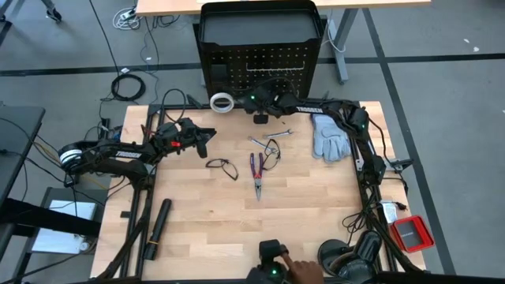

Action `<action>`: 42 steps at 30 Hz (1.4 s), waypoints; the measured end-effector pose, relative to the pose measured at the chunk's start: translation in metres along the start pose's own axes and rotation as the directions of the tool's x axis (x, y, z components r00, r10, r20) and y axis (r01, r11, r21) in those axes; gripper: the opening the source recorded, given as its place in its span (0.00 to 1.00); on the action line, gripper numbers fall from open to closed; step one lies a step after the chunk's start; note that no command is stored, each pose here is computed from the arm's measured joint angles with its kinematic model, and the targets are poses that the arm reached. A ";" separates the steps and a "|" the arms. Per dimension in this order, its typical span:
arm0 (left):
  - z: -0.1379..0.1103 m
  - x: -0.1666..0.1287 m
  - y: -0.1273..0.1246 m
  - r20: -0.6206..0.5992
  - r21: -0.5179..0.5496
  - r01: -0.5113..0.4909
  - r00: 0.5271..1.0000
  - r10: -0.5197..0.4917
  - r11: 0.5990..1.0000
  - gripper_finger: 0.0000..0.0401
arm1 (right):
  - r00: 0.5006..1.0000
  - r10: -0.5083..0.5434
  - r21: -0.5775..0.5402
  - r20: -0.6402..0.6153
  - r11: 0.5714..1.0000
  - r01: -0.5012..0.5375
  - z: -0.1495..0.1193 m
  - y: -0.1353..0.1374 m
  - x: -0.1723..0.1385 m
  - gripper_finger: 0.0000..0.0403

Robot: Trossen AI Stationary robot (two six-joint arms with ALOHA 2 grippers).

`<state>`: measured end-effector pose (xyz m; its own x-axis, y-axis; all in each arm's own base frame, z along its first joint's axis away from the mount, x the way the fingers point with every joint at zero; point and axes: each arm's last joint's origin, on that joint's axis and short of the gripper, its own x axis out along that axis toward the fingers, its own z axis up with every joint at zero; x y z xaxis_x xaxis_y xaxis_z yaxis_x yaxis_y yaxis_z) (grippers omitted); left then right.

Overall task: Hang tools onto peg board
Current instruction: Remove the black spirit level from the black pegboard

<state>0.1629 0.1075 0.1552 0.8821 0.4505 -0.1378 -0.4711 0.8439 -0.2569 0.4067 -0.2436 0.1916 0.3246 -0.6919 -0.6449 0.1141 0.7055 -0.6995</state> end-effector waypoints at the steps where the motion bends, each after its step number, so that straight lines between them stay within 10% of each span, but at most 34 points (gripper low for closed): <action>1: 0.000 0.000 0.000 0.000 0.000 0.000 1.000 0.000 1.000 0.19 | 1.000 0.004 0.009 -0.010 1.000 -0.004 0.001 0.002 -0.002 0.18; 16: 0.000 0.000 0.000 -0.003 -0.022 0.003 1.000 -0.004 1.000 0.19 | 0.996 0.068 0.049 -0.056 0.997 -0.066 0.024 0.039 -0.054 0.19; 30: -0.004 0.000 0.001 -0.039 -0.029 -0.005 0.999 0.004 1.000 0.19 | 0.916 0.398 0.184 -0.050 0.905 -0.383 0.031 0.082 -0.099 0.21; 42: -0.014 -0.001 0.002 -0.146 -0.075 -0.003 0.989 -0.008 0.997 0.19 | 0.875 0.474 -0.391 0.101 0.827 -0.403 0.031 0.123 -0.084 0.20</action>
<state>0.1613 0.1046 0.1418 0.8762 0.3968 -0.2737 -0.4728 0.8180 -0.3276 0.4225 -0.0938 0.1688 0.4329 -0.2558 -0.8644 -0.4036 0.8024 -0.4396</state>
